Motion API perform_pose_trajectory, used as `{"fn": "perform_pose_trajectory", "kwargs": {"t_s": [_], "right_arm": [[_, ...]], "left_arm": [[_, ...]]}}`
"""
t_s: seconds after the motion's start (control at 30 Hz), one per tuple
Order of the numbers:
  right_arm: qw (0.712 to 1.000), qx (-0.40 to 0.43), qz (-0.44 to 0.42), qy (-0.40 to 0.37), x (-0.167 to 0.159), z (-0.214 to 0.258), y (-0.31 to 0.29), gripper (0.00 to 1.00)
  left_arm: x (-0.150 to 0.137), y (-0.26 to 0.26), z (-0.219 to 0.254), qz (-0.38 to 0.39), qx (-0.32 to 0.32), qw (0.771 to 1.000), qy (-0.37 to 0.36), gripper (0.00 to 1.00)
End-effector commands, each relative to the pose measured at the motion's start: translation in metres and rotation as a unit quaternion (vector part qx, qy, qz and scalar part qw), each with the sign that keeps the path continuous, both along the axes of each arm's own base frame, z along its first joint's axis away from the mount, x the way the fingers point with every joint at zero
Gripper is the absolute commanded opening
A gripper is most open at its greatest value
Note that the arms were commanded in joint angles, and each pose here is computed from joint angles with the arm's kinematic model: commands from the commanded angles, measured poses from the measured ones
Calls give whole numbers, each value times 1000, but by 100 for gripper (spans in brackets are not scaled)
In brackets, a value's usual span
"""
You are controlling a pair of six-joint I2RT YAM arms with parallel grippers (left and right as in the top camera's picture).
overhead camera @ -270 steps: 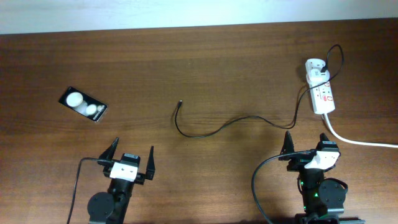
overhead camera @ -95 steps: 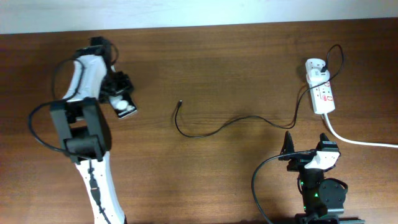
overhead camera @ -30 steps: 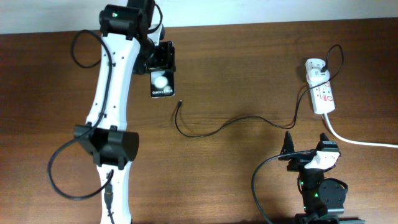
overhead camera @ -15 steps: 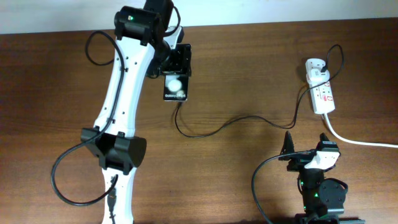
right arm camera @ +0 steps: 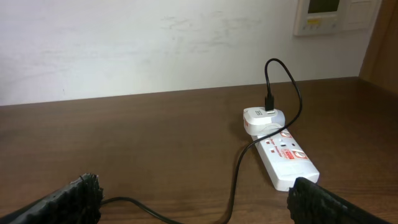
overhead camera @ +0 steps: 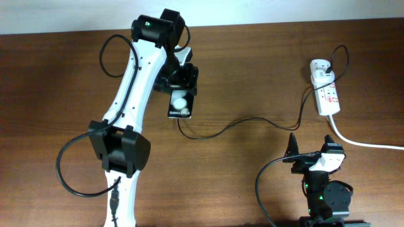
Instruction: Plug charger to phone and switch on socket
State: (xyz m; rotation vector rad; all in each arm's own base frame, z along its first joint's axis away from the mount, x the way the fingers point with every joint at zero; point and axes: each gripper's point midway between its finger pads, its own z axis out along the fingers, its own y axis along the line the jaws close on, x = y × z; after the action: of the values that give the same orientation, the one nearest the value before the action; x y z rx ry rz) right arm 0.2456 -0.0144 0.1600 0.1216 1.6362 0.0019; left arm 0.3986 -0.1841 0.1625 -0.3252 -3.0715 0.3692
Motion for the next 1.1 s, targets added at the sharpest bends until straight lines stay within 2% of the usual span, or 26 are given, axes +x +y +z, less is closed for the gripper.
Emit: {"fn": "perform_pose_trajectory", "kwargs": {"t_s": [0.0, 0.27, 0.4, 0.5, 0.57, 0.6, 0.63, 0.7, 0.77, 0.83, 0.87, 0.93, 1.0, 1.07], "right_arm": [[1000, 2, 4, 3, 0, -4, 2, 99], [1000, 2, 4, 3, 0, -4, 2, 99], [1000, 2, 4, 3, 0, -4, 2, 99], [1000, 2, 4, 3, 0, -4, 2, 99], [1000, 2, 4, 3, 0, -4, 2, 99], [1000, 2, 4, 3, 0, -4, 2, 99], [1000, 2, 4, 3, 0, -4, 2, 99], [1000, 2, 4, 3, 0, -4, 2, 99], [1000, 2, 4, 3, 0, -4, 2, 99], [1000, 2, 4, 3, 0, -4, 2, 99], [1000, 2, 4, 3, 0, -4, 2, 99], [1000, 2, 4, 3, 0, -4, 2, 99], [1000, 2, 4, 3, 0, -4, 2, 99], [1000, 2, 4, 3, 0, -4, 2, 99]], "left_arm": [[-11, -8, 7, -10, -30, 999, 12, 55], [-25, -6, -13, -31, -18, 998, 49, 52], [-38, -14, -23, -58, -10, 996, 66, 56], [-41, -20, -23, -65, -9, 996, 66, 55], [-41, -20, -23, -65, -9, 996, 66, 50], [-41, -20, -23, -65, -9, 996, 66, 32], [-41, -19, -23, -65, -9, 996, 66, 19], [-40, -17, -24, -65, 0, 996, 63, 18], [-40, -17, -24, -65, 0, 996, 63, 11], [-40, -18, -24, -65, -2, 996, 64, 13], [-42, -21, -22, -65, -12, 996, 67, 13], [-45, -29, -20, -63, -37, 994, 75, 0], [-48, -39, -15, -56, -70, 992, 88, 0], [-49, -42, -14, -37, -76, 992, 97, 0]]}}
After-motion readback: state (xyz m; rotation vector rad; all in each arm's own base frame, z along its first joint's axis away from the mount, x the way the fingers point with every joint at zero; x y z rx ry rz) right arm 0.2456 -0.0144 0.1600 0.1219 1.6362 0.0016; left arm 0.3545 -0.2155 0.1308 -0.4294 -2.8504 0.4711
